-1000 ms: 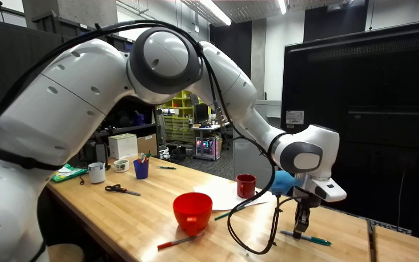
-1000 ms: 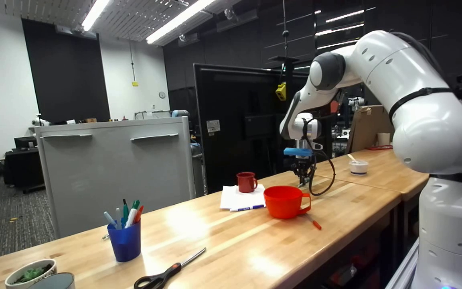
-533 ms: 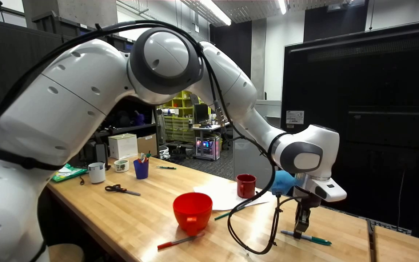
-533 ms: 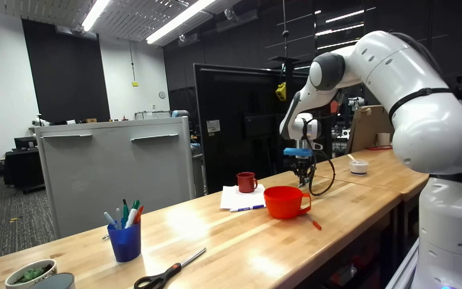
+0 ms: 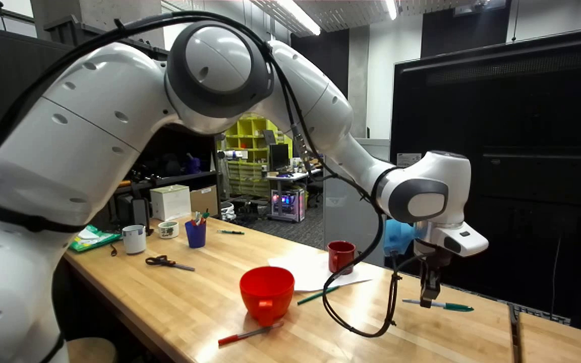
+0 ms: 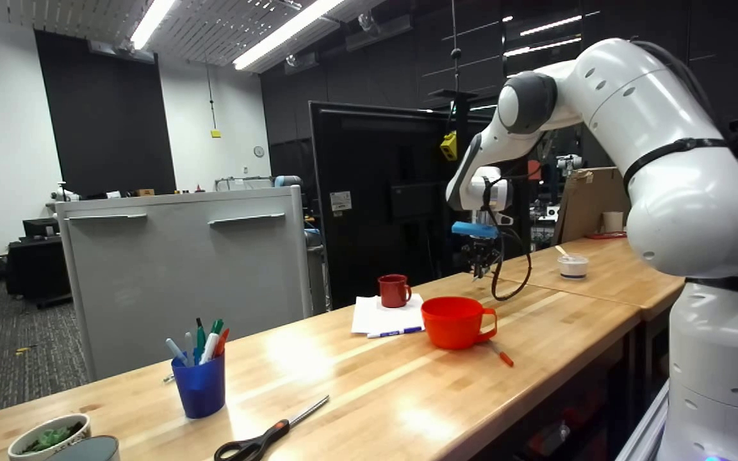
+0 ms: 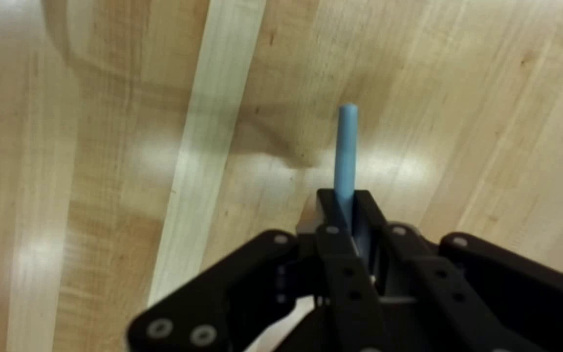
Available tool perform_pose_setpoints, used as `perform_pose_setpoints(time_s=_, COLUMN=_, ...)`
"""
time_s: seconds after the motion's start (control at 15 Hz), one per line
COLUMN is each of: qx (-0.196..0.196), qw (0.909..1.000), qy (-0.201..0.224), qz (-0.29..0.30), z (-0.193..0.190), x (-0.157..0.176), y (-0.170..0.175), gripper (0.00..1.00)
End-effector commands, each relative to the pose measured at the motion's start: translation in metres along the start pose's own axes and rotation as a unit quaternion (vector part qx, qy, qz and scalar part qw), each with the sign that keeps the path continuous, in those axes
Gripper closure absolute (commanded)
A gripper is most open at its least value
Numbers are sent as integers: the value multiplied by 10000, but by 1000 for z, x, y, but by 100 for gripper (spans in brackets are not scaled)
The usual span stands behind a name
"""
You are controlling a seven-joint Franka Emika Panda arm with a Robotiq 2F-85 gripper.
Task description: Put the pen inside cup
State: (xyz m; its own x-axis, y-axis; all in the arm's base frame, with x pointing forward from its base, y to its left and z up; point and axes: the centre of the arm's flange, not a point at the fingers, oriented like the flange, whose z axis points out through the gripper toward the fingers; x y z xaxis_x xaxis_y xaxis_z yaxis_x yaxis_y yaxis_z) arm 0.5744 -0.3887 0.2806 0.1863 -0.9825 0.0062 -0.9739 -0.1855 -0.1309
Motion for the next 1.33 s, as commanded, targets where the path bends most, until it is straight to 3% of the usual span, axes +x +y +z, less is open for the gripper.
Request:
perform_pose_setpoints(time_s=0.0, qx=381, qw=9992, qy=115, qz=-75, z=-44, x=-12, y=11, gripper=97)
perform_pose_setpoints(time_s=0.2, qx=626, qw=9977, qy=234, qz=-91, z=-75, x=-13, y=11, gripper=97)
perform_pose_setpoints(time_s=0.27, qx=383, qw=9989, qy=264, qz=-68, z=-53, x=1, y=-3, gripper=89)
perform_pose_setpoints(time_s=0.47, qx=487, qw=9983, qy=301, qz=-73, z=-71, x=-2, y=-1, gripper=89)
perform_pose_setpoints(time_s=1.07, qx=469, qw=9985, qy=282, qz=-67, z=-67, x=-4, y=2, gripper=89)
perform_pose_setpoints(time_s=1.13, qx=470, qw=9985, qy=283, qz=-67, z=-67, x=-4, y=2, gripper=97)
perform_pose_setpoints(time_s=1.27, qx=488, qw=9978, qy=377, qz=-252, z=-77, x=-11, y=-9, gripper=97)
